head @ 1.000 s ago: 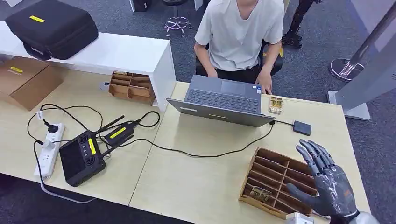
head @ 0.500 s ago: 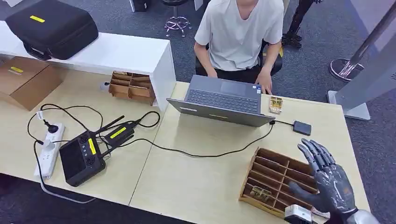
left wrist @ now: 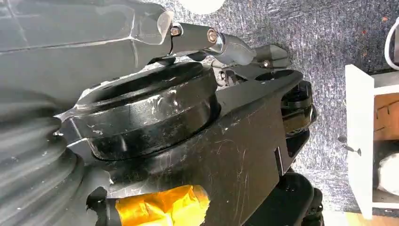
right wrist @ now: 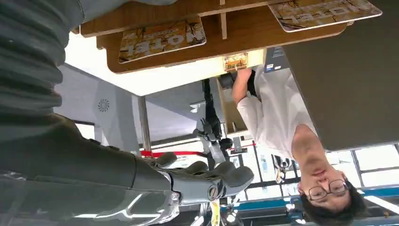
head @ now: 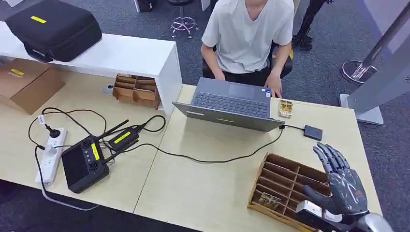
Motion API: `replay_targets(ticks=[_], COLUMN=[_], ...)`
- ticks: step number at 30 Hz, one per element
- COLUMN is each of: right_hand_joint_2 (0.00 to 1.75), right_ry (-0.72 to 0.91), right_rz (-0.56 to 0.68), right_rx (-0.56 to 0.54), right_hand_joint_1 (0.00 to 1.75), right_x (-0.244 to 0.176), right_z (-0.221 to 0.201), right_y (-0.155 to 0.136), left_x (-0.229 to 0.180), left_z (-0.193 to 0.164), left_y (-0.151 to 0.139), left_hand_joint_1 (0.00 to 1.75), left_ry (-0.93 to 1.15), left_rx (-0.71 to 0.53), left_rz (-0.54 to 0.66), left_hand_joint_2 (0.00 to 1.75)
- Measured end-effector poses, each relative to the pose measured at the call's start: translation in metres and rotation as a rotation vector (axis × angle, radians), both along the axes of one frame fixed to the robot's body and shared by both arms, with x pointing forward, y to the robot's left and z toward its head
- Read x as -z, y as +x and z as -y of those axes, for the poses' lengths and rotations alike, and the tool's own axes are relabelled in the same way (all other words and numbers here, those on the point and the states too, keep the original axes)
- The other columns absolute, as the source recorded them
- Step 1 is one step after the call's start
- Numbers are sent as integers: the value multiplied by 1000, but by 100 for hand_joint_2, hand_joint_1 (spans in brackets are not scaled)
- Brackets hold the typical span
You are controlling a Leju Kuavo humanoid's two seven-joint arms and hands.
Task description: Pass the card to the sensor for recognition and then transmit it.
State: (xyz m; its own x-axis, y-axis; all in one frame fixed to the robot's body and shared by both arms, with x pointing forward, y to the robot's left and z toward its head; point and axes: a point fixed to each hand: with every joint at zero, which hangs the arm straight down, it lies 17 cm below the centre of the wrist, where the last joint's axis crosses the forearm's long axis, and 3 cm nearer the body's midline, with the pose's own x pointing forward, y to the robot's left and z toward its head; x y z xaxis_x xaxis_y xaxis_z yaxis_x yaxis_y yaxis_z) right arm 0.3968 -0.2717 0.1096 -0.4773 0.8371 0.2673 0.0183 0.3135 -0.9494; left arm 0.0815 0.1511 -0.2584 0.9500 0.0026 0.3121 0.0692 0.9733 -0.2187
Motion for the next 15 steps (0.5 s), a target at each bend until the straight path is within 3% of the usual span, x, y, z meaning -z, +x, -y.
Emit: replay_targets(ticks=[15], right_hand_joint_2=[175], right_ry=[2], right_rz=[-12], right_rx=[12], right_hand_joint_1=[0], right_x=[5], right_z=[2], right_y=[1], left_x=[0], left_z=[0], left_y=[0], left_hand_joint_1=[0], left_ry=[0], left_rx=[0], left_rz=[0], left_hand_joint_2=[175])
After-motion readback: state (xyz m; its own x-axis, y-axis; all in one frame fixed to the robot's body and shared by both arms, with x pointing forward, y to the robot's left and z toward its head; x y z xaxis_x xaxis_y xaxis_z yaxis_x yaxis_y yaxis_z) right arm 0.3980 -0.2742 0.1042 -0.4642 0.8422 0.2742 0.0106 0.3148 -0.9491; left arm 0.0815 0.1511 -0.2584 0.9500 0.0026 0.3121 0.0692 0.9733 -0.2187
